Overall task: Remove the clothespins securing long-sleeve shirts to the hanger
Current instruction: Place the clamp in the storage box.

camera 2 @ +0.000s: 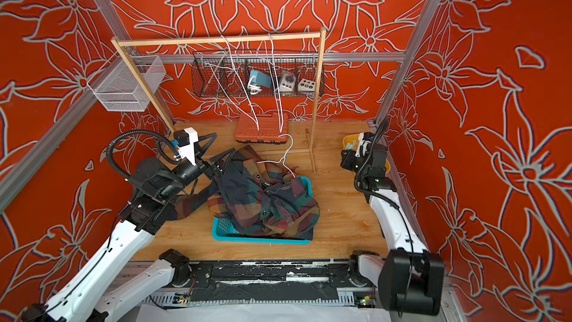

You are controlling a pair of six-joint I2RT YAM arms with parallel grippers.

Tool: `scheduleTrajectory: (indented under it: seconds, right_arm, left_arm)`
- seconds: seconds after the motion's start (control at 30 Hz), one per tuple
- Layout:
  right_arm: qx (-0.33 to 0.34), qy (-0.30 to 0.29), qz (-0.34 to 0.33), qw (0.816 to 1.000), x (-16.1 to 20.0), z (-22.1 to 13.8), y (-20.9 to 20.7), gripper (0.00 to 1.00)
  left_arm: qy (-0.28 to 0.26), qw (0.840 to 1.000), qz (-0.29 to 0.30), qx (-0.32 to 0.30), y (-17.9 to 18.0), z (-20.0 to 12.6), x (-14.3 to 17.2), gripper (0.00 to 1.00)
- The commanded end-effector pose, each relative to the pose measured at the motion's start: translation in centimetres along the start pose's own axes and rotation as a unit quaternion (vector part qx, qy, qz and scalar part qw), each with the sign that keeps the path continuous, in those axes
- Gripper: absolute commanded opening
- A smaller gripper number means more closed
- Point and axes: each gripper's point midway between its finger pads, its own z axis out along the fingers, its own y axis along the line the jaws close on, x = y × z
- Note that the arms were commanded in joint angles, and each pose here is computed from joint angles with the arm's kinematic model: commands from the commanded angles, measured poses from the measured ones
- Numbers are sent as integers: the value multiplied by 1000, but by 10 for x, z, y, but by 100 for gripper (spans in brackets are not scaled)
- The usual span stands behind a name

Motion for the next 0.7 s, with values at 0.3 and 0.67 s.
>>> scheduleTrajectory:
  seconds: [0.3, 0.67]
  right_arm:
    - [69, -6, 102, 992, -31, 96, -86, 28]
    - [51, -49, 93, 993, -52, 63, -67, 54]
  left_arm:
    - [8, 1000, 14, -2, 0, -1, 4, 92]
    - [12, 1000, 10, -1, 2, -1, 7, 92]
